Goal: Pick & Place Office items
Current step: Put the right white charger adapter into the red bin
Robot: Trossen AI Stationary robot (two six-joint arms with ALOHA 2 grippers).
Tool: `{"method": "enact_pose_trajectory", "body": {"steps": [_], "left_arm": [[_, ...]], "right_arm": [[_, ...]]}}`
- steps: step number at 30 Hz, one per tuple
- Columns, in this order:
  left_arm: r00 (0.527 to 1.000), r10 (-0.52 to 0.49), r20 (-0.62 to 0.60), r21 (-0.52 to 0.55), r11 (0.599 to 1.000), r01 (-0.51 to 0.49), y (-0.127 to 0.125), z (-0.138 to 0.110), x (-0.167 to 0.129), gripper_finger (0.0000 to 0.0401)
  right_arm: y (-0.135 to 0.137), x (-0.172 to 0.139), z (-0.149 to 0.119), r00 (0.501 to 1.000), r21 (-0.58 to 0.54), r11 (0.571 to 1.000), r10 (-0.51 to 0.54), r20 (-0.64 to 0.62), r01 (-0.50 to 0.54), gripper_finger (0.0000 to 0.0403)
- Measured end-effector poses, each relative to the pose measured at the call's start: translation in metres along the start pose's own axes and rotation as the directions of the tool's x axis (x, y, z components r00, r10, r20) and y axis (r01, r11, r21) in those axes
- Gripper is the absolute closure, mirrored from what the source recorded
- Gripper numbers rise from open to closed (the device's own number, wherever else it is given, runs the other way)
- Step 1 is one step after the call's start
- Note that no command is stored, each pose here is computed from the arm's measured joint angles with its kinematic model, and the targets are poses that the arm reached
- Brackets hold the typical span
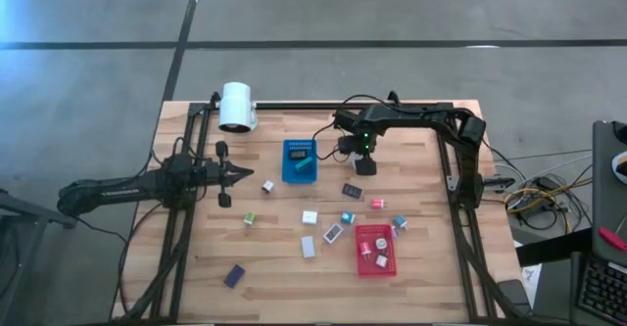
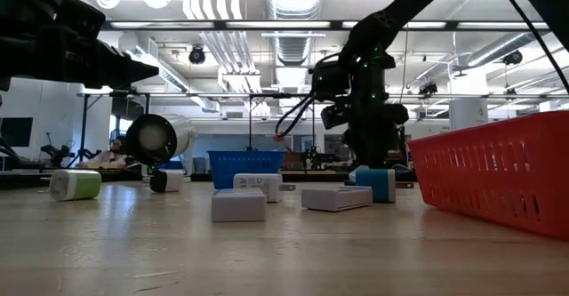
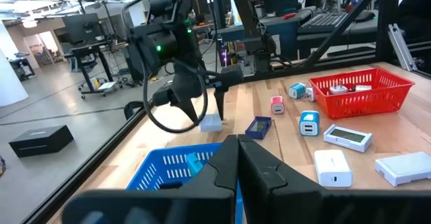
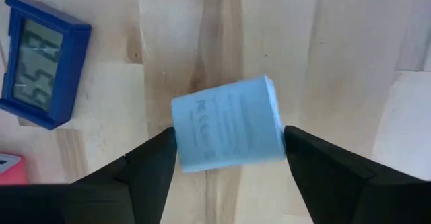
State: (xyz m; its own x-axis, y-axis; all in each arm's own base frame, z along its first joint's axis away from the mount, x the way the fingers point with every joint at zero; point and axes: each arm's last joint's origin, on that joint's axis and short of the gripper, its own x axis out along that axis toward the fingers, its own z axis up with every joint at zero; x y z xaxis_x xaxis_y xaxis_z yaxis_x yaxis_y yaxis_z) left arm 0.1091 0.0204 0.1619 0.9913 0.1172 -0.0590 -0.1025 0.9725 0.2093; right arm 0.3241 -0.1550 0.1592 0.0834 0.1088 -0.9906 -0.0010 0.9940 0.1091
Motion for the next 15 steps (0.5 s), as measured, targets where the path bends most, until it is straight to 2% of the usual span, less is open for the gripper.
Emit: {"method": "enact_pose_trajectory", "body": {"steps": [6, 15], "left_arm": [[1.0, 0.0, 0.0, 0.0, 1.0, 0.0, 0.0, 0.0, 0.0, 0.0389], [1.0, 0.001, 0.0, 0.0, 1.0, -0.001, 0.0, 0.0, 0.0, 0.0389]], "right_arm": [[0.0, 0.0, 0.0, 1.0, -0.004, 1.0, 0.002, 0.001, -0.002, 0.0162], [0.0, 0.011, 0.001, 1.0, -0.023, 1.0, 0.017, -0.02, -0.017, 0.0151]]}}
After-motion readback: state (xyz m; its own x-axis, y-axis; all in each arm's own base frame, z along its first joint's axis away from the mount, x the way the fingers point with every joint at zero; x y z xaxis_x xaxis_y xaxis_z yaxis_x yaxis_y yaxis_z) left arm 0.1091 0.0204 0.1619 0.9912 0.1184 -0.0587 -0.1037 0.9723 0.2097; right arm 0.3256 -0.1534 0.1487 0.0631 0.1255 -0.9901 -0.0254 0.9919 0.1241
